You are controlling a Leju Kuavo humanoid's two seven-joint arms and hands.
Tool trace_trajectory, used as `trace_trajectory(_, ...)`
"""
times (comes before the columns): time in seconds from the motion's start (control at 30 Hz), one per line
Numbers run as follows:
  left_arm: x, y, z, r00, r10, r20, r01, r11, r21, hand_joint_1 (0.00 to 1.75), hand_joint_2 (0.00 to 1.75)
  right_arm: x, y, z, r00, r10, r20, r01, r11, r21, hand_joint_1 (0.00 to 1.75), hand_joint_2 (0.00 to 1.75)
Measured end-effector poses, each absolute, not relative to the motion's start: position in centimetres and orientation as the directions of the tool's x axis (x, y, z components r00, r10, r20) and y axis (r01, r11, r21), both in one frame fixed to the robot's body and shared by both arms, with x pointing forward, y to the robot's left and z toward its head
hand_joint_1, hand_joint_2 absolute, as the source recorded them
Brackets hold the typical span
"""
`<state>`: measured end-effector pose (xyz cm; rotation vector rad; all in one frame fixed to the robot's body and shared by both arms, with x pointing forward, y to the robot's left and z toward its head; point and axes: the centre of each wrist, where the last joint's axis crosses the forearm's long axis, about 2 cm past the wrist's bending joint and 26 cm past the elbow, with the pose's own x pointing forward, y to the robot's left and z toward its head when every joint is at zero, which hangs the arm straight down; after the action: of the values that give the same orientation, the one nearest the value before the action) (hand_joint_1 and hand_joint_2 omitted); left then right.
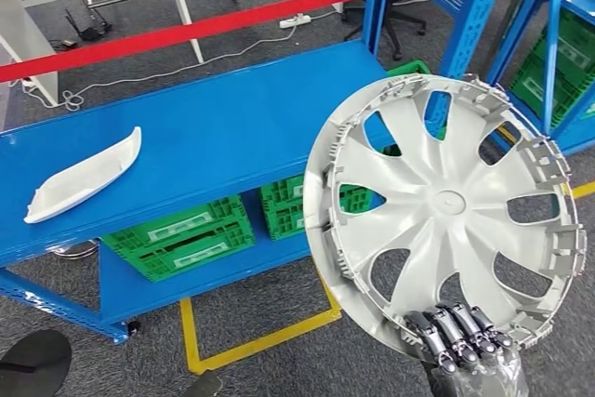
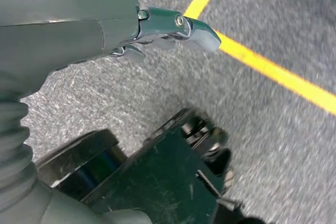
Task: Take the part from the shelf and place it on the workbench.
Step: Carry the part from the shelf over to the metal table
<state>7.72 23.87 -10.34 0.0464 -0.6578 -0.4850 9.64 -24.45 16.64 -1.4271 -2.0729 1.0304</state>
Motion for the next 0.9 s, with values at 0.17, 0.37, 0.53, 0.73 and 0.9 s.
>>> trace_trajectory(0.17,8.0,23.8,-10.3,0.680,-0.449,0.580,0.424,0.886,0.190,0.00,1.75,9.4,-24.9,17.0,-0.352,0.933,-0.078,0.622,0.171,-0.764,1.75,1.75)
trace_trajectory(0.37,8.6,23.9,-10.2,0.672,-0.450,0.588,0.424,0.885,0.192,0.00,1.75,9.2,-25.1,17.2,-0.314,0.947,-0.069,0.628,0.153,-0.763,1.75,1.75)
trace_trajectory(0.53,8.6,23.7,-10.2,0.670,-0.447,0.592,0.430,0.884,0.181,0.00,1.75,9.0,-25.3,17.3,-0.290,0.955,-0.059,0.626,0.143,-0.766,1.75,1.75)
trace_trajectory(0.73,8.6,23.8,-10.2,0.669,-0.445,0.595,0.436,0.884,0.171,0.00,1.75,9.0,-25.6,17.2,-0.258,0.965,-0.046,0.626,0.131,-0.769,1.75,1.75)
trace_trajectory(0.9,8.8,23.7,-10.1,0.662,-0.451,0.599,0.449,0.878,0.166,0.00,1.75,8.9,-25.7,17.1,-0.241,0.970,-0.034,0.623,0.128,-0.772,1.75,1.75)
